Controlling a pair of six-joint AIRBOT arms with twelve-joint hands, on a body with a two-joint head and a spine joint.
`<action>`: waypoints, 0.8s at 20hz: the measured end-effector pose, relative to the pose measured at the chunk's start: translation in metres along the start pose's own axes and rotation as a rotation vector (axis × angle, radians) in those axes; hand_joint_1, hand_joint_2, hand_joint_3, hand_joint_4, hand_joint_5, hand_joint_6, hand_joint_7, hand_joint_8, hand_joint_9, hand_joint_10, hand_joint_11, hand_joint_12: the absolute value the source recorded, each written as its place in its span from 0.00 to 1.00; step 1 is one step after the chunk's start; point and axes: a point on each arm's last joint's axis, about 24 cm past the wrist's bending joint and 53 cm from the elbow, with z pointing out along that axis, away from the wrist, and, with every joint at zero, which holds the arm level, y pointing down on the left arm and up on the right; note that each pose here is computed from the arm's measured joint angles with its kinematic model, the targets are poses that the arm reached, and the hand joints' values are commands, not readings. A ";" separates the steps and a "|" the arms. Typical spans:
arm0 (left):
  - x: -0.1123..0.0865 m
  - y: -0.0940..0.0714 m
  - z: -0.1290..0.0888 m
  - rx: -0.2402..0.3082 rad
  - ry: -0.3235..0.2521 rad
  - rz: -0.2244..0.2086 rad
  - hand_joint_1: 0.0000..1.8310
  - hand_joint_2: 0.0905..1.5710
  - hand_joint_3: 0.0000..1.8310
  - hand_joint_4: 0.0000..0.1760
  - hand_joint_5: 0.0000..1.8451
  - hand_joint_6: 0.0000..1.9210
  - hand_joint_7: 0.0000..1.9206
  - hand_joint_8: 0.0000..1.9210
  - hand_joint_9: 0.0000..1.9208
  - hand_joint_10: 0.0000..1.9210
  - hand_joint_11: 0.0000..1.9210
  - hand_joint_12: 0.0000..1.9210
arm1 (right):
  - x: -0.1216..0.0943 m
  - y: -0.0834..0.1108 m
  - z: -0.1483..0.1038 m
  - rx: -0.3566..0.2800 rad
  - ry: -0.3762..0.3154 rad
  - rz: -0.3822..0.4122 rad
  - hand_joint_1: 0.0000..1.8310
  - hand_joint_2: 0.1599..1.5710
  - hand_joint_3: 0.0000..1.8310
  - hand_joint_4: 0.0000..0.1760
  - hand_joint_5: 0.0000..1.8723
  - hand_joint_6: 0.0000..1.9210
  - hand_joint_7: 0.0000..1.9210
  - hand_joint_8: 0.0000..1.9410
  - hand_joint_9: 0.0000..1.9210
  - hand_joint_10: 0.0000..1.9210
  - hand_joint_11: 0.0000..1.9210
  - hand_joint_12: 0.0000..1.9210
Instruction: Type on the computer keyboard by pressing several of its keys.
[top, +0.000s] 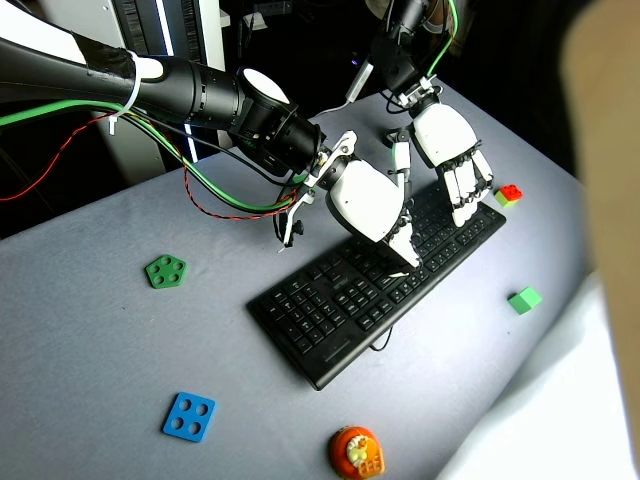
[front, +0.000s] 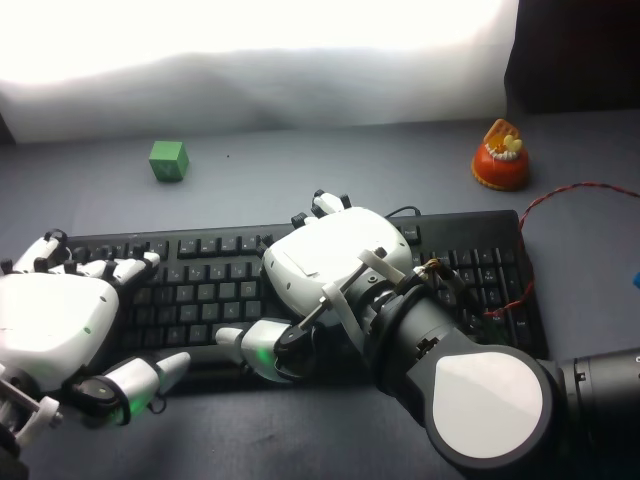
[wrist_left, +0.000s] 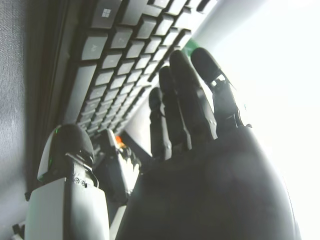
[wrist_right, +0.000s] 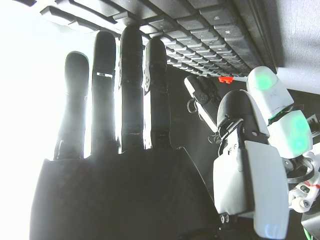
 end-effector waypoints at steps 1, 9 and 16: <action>0.001 -0.001 0.000 0.001 -0.003 -0.003 0.19 0.76 0.00 0.26 0.20 0.01 0.25 0.00 0.26 0.01 0.00 0.62 | 0.000 0.000 0.000 0.000 0.000 0.001 0.07 0.72 0.00 0.00 0.37 0.03 0.39 0.00 0.21 0.44 0.03 0.91; -0.004 -0.002 0.001 0.001 -0.029 0.025 0.44 0.73 0.00 0.18 0.21 0.01 0.24 0.00 0.26 0.00 0.00 0.61 | -0.003 0.002 0.001 -0.012 0.009 -0.003 0.07 0.72 0.00 0.00 0.36 0.02 0.39 0.00 0.21 0.41 0.04 0.89; -0.005 -0.002 0.000 0.001 -0.034 0.034 0.63 0.72 0.00 0.16 0.16 0.01 0.21 0.00 0.24 0.01 0.00 0.62 | -0.019 0.020 -0.001 -0.061 0.001 0.007 0.07 0.73 0.00 0.00 0.36 0.02 0.39 0.00 0.22 0.41 0.04 0.89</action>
